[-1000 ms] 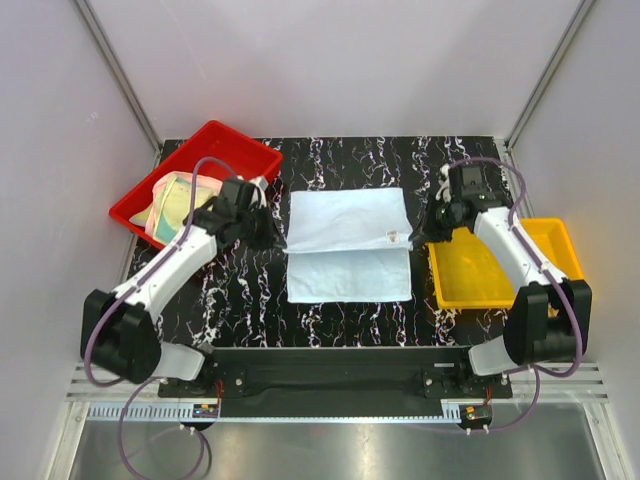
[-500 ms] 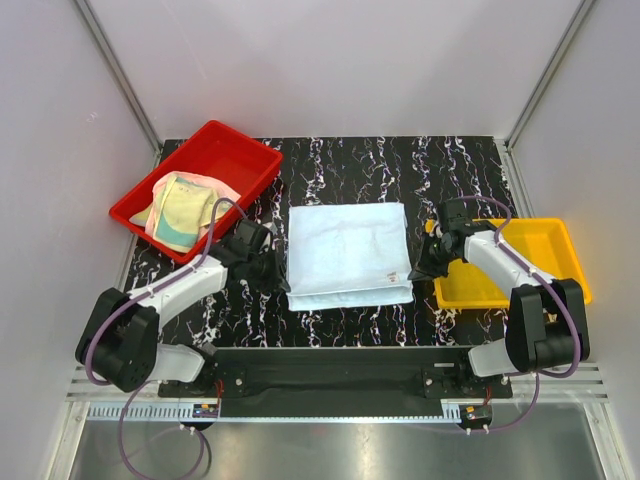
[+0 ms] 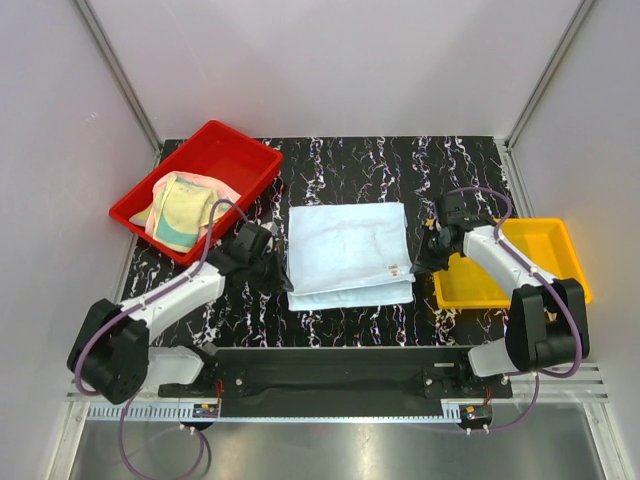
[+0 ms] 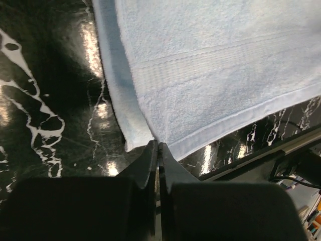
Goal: Fold and stack the towels
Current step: Fold the towel
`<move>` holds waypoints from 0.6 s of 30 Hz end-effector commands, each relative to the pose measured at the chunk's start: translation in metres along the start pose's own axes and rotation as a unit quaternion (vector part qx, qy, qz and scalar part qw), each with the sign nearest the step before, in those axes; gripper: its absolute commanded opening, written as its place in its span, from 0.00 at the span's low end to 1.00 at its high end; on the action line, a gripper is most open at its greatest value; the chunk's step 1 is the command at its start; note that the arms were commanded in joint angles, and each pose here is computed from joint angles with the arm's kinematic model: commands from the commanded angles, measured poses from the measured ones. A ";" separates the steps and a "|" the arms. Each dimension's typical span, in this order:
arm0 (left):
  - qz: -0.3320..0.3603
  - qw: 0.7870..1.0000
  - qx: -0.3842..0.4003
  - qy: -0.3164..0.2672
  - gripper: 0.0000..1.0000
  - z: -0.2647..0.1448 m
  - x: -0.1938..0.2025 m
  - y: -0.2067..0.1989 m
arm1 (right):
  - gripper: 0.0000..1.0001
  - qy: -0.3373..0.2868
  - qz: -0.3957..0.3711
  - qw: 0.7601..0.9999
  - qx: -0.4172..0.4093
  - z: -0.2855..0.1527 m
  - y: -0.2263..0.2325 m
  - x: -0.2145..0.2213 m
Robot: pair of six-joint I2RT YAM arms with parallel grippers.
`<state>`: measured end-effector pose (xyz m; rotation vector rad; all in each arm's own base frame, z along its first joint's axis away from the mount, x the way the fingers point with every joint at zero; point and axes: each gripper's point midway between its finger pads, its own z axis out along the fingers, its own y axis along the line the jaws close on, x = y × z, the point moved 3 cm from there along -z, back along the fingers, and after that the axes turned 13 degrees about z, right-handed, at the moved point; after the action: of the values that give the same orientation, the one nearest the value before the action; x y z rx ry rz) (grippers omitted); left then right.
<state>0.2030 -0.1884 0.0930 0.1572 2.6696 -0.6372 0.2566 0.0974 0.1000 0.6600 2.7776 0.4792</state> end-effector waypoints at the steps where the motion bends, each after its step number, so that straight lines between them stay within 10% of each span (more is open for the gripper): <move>1: -0.006 1.000 0.001 -0.019 0.00 0.003 0.008 -0.001 | 0.00 -0.014 0.001 1.000 0.021 -0.001 -0.010 0.004; 11: -0.023 1.000 -0.016 0.011 0.00 0.029 0.036 0.013 | 0.18 0.012 0.022 0.999 0.048 0.028 -0.024 0.025; 18: -0.017 1.000 -0.004 0.010 0.32 0.023 0.039 0.009 | 0.33 0.003 0.016 0.999 0.049 0.020 -0.019 0.022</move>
<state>0.1736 -0.1888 0.0487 0.1109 2.7506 -0.6318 0.2277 0.0954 0.0613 0.7425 2.8588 0.3681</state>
